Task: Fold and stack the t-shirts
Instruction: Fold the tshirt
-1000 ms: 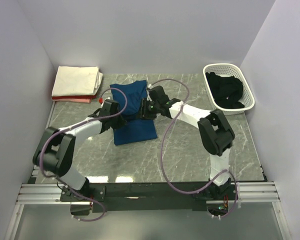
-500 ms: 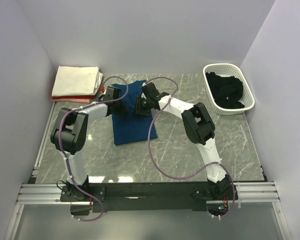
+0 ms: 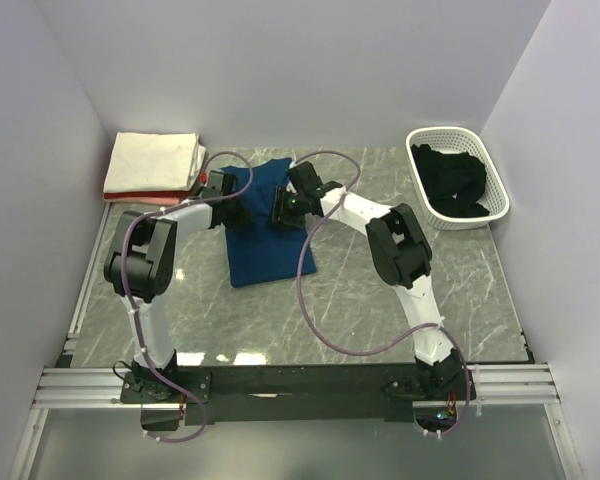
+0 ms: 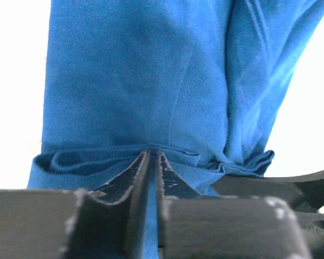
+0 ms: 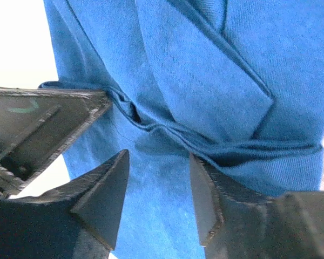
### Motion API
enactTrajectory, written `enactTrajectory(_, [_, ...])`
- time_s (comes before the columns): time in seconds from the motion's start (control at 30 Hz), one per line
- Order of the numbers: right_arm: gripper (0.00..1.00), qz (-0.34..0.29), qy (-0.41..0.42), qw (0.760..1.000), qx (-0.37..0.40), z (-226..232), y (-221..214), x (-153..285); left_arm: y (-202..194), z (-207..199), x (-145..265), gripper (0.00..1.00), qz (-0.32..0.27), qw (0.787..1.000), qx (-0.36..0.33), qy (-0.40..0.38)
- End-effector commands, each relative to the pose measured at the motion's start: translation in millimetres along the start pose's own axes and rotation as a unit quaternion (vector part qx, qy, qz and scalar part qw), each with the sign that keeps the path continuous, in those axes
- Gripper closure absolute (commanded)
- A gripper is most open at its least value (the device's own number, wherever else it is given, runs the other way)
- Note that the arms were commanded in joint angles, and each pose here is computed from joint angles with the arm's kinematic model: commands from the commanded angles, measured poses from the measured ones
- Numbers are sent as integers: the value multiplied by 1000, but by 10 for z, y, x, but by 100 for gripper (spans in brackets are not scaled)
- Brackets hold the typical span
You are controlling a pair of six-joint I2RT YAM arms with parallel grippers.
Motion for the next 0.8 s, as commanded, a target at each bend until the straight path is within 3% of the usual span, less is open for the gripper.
enactTrajectory(0.0, [42,-45,-16,999,16,16,141,347,331,-349,447,82,-59,996,-26,-61])
enactTrajectory(0.1, [40,-68,-6,997,18,81,228,634,387,-403,726,67,-86,994,-18,-66])
enactTrajectory(0.17, [40,-79,-4,997,8,23,228,767,331,-345,935,62,-100,993,-4,-64])
enactTrajectory(0.33, [42,-83,-12,996,1,-92,-41,1151,20,-100,1282,68,-104,991,43,-69])
enactTrajectory(0.47, [44,-100,-10,995,-5,-263,-367,1397,-432,307,1337,66,-89,993,66,-43])
enactTrajectory(0.63, [48,-63,-8,998,-26,-545,-831,1373,-740,561,1415,60,-81,993,72,-49])
enactTrajectory(0.77, [48,-53,-1,998,-31,-630,-948,1306,-928,738,1384,57,-69,993,80,-42])
Point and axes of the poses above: each gripper's point midway between its finger pads, its own x axis back along the fingers, its own z axis along the line the jaws close on, y = z × x, the point moved 9 cm from there along x, back along the fingers, and after that the axes turned 2 degrees about -x, right-handed, at the moved point
